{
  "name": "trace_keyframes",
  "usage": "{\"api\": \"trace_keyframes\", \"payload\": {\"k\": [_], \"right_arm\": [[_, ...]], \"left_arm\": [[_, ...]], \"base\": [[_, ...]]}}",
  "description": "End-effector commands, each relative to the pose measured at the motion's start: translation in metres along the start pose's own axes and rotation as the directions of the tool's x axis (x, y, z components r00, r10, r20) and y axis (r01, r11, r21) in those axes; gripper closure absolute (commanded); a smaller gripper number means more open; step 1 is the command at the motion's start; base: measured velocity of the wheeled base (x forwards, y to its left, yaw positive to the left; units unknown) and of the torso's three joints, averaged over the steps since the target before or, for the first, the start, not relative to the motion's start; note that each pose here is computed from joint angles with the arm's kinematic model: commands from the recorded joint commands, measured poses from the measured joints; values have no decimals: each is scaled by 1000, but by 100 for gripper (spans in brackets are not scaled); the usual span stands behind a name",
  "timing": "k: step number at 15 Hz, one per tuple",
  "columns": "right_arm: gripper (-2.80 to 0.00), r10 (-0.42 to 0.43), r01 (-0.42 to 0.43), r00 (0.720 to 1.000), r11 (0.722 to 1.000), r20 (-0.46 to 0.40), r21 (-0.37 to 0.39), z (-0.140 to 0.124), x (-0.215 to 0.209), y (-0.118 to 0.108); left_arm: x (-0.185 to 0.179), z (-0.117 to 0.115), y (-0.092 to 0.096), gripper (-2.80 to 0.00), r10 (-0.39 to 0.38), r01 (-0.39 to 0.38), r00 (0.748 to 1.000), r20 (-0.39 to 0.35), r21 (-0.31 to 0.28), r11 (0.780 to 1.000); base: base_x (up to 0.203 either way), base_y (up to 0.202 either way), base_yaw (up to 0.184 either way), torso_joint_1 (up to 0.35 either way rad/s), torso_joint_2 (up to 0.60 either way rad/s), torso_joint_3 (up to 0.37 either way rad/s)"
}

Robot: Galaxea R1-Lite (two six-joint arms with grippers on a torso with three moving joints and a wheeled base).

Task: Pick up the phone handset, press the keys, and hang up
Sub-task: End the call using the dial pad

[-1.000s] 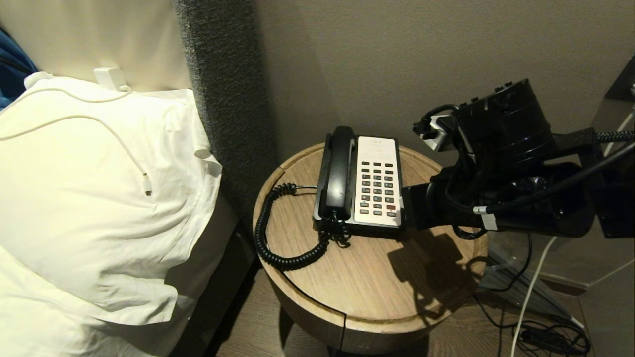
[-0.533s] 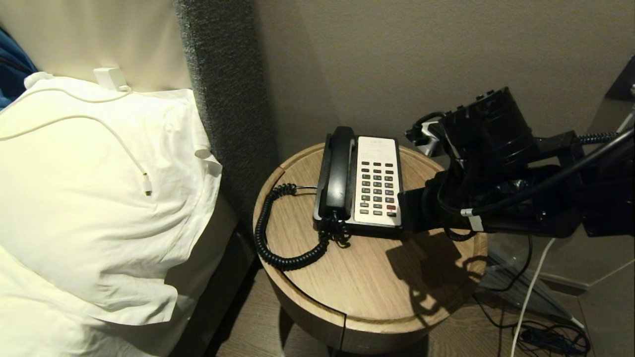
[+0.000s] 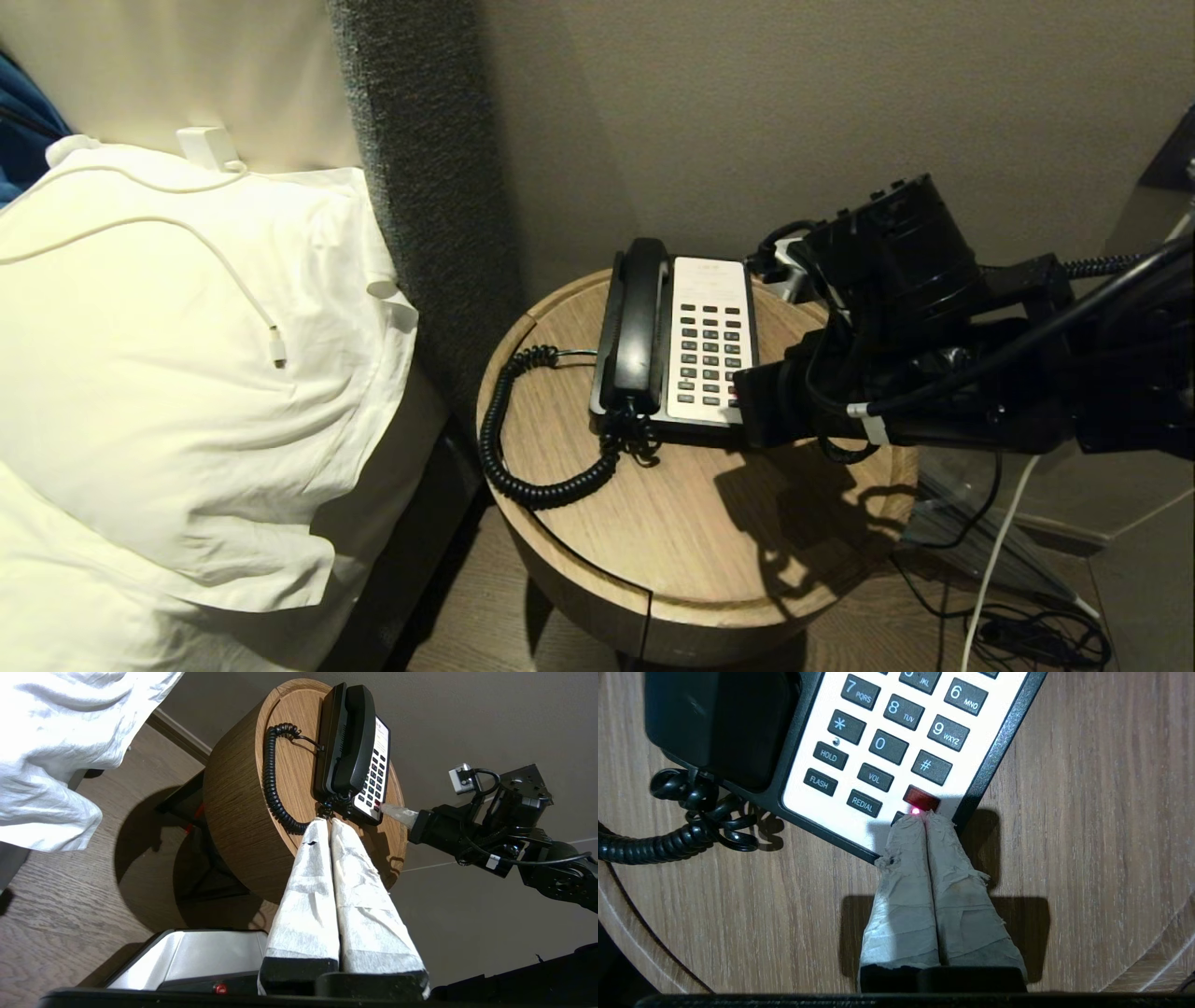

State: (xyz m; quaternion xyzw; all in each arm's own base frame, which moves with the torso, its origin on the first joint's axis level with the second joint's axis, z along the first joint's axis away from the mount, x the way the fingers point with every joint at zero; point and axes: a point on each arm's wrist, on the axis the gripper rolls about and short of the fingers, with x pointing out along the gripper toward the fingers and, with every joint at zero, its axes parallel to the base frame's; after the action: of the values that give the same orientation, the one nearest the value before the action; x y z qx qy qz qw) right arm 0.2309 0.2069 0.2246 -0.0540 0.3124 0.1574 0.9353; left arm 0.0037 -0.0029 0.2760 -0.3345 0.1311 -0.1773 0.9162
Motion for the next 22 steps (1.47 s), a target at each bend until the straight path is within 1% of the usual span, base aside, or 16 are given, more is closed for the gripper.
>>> {"api": "trace_keyframes", "payload": {"k": [1,10,12,14,16,18,20,22], "right_arm": [[0,-5,5,1000,1000,-8,-2,-1,3,1],[0,-15,14,999,1000,-33,-8,-7,13,3],[0,-11,11,1000,1000,-22,-2,-4,11,3],[0,-1,1,1000,1000,16,10,2,3,1],[0,10,-12,998,1000,63,24,8,-19,-5],[0,10,-15,994,999,108,41,12,-38,-10],[0,-7,-4,986,998,165,62,16,-60,-18],[0,-3,-15,976,996,216,83,17,-92,-30]], "left_arm": [[1,0,0,0,4,-4,1000,-6,-5,1000],[0,-2,2,0,5,-5,1000,-7,-4,1000],[-1,-3,2,0,4,-4,1000,-6,-3,1000],[-2,-8,6,0,12,-12,1000,-15,-3,1000],[0,-11,10,0,21,-22,999,-26,-7,1000],[-2,-15,13,0,33,-33,999,-21,-7,999],[-6,-27,24,0,42,-42,999,-31,8,999],[-11,-37,32,0,67,-66,997,-32,34,997]], "base": [[0,0,0,0,0,0],[0,0,0,0,0,0],[0,0,0,0,0,0],[0,0,0,0,0,0],[0,0,0,0,0,0],[0,0,0,0,0,0],[0,0,0,0,0,0],[0,0,0,0,0,0]]}}
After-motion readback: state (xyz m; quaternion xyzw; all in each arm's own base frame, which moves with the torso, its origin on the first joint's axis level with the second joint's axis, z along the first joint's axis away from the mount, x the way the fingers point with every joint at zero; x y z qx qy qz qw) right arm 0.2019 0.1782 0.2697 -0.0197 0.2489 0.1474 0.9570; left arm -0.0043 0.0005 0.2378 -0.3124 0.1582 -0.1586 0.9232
